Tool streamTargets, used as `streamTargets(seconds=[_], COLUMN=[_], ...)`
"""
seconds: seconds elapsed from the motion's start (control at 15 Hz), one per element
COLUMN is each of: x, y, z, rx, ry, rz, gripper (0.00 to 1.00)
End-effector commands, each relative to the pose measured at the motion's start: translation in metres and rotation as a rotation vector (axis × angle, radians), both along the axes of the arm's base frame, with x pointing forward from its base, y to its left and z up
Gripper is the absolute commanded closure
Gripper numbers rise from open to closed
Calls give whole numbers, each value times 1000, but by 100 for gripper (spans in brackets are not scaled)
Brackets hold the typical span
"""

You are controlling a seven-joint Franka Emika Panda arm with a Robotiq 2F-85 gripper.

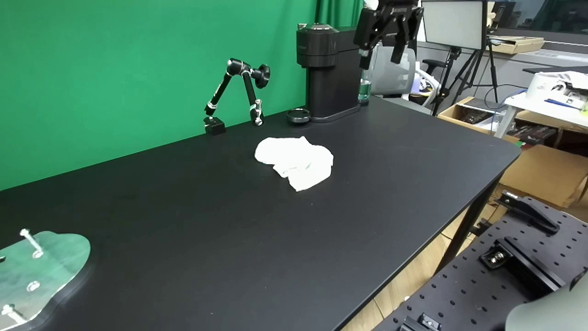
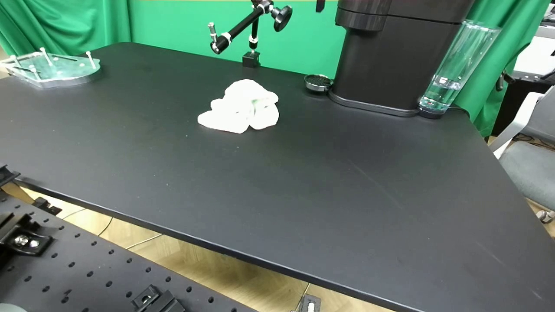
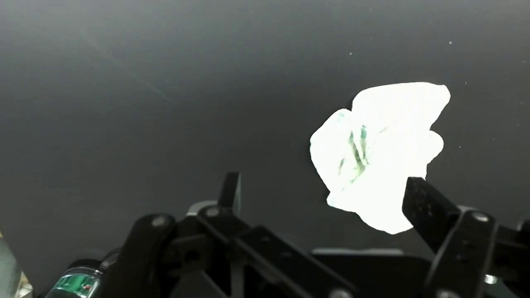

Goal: Pick the cloth on the table and put it on the stand

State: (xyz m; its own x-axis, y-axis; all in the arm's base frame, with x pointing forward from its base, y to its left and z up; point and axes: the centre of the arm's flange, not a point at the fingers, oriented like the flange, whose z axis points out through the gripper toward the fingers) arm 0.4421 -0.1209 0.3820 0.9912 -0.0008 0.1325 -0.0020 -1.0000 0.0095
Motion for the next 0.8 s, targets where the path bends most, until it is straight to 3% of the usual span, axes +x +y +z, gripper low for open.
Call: streamTargets(seconds=[0.0,0.47,0.73], x=[73,149,174], y=[-3,37,49], z=[-35,-82,-108], rx=[94,175,214], ry=[22,124,234], rz=[39,182,205], gripper=[0,0,0])
